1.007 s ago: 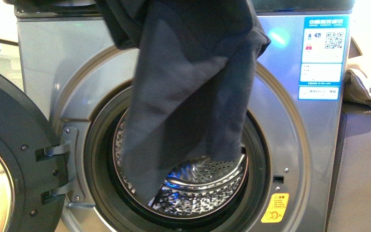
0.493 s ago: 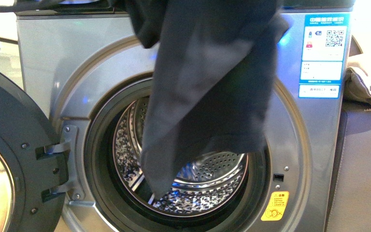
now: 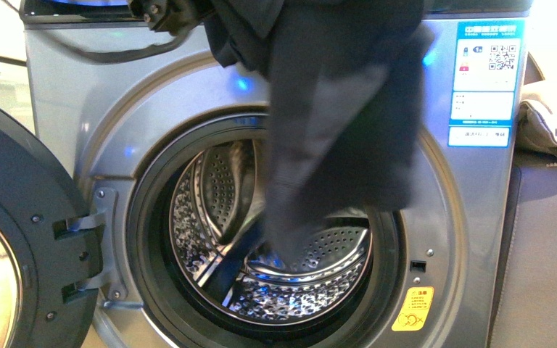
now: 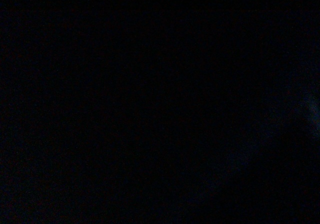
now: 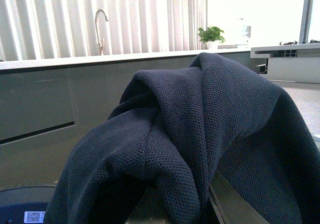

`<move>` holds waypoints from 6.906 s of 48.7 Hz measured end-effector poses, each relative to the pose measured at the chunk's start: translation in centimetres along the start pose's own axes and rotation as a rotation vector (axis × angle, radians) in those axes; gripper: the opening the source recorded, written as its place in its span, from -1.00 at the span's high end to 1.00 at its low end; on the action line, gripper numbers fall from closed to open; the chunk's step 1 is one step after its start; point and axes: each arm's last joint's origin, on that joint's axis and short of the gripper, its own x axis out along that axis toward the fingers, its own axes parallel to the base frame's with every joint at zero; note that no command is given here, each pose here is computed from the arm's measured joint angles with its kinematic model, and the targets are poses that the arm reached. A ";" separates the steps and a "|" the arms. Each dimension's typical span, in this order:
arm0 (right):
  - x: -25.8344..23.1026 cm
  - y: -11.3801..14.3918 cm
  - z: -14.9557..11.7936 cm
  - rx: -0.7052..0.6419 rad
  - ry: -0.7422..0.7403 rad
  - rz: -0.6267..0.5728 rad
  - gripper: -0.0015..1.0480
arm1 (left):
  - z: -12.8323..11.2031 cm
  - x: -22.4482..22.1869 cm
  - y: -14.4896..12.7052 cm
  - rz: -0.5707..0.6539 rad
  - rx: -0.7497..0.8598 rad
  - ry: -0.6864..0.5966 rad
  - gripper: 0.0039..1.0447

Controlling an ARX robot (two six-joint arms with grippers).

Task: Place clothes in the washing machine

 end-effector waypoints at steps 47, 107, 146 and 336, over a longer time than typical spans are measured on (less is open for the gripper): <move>0.0 0.0 0.0 -0.002 -0.002 -0.001 0.32 | -0.5 2.6 -0.2 0.216 0.061 -0.065 -0.50; -0.2 0.0 0.3 -0.002 -0.010 0.001 -0.85 | -11.8 -7.6 6.0 0.251 0.140 0.125 0.81; -0.2 0.0 0.3 -0.002 -0.010 0.001 -0.85 | -21.4 6.3 13.8 0.311 0.264 0.099 0.82; -10.4 3.1 -1.4 0.051 0.046 -0.670 -0.85 | -6.7 -24.2 7.1 0.278 0.146 0.131 -0.88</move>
